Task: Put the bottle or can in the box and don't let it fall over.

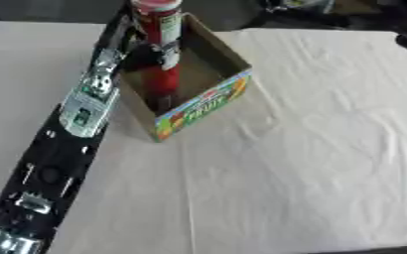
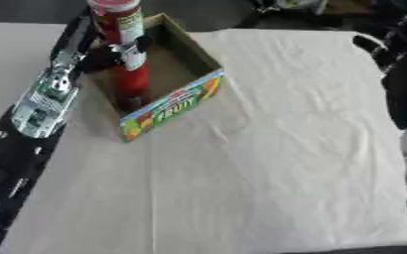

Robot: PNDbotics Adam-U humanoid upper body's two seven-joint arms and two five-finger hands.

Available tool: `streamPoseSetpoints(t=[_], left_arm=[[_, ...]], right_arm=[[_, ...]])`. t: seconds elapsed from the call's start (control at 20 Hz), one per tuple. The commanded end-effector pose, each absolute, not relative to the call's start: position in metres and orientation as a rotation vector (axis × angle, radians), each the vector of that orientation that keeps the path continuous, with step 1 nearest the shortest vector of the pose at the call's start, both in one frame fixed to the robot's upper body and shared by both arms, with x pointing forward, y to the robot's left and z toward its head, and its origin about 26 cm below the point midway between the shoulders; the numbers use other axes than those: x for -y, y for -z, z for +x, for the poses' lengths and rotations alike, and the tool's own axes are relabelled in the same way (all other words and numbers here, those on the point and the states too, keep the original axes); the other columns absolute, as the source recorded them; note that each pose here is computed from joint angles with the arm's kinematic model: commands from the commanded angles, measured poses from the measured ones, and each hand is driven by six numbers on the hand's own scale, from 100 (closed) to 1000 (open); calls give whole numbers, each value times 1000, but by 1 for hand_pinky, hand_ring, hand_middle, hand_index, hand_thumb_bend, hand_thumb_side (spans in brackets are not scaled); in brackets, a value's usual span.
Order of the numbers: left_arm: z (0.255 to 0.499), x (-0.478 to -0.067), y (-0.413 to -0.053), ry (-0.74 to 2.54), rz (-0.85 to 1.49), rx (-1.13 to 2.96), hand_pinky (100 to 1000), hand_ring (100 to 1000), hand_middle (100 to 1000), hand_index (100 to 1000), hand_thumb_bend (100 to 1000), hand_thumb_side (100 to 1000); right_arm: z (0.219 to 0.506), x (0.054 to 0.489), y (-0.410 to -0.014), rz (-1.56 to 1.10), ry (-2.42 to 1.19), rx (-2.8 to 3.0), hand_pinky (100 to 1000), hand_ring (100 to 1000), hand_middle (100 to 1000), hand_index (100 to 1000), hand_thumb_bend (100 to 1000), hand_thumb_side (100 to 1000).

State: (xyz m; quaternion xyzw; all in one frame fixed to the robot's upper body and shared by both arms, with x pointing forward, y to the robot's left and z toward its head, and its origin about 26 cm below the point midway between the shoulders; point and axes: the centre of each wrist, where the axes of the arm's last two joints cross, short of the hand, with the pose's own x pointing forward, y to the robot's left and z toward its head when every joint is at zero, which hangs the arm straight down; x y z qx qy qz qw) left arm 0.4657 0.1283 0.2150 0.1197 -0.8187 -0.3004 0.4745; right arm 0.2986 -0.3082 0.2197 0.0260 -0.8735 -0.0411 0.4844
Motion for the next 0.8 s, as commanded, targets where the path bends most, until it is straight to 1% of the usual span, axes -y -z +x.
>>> streamPoseSetpoints(t=[0.05, 0.4, 0.65, 0.8], left_arm=[[465, -138, -230, 724, 328, 2030, 881, 1000, 1000, 891, 699, 484], [457, -156, -236, 684, 310, 2047, 871, 1000, 996, 878, 633, 484], [445, -172, -239, 671, 285, 2062, 868, 1000, 992, 873, 604, 474], [437, -184, -240, 670, 289, 2068, 864, 1000, 999, 876, 570, 460]], right_arm=[[294, 310, -229, 58, 79, 2155, 847, 768, 895, 939, 100, 675], [293, 313, -227, 42, 74, 2143, 847, 768, 895, 939, 100, 674], [292, 315, -226, 30, 72, 2134, 847, 769, 895, 939, 100, 672], [291, 317, -225, 22, 72, 2133, 847, 769, 895, 939, 100, 669]])
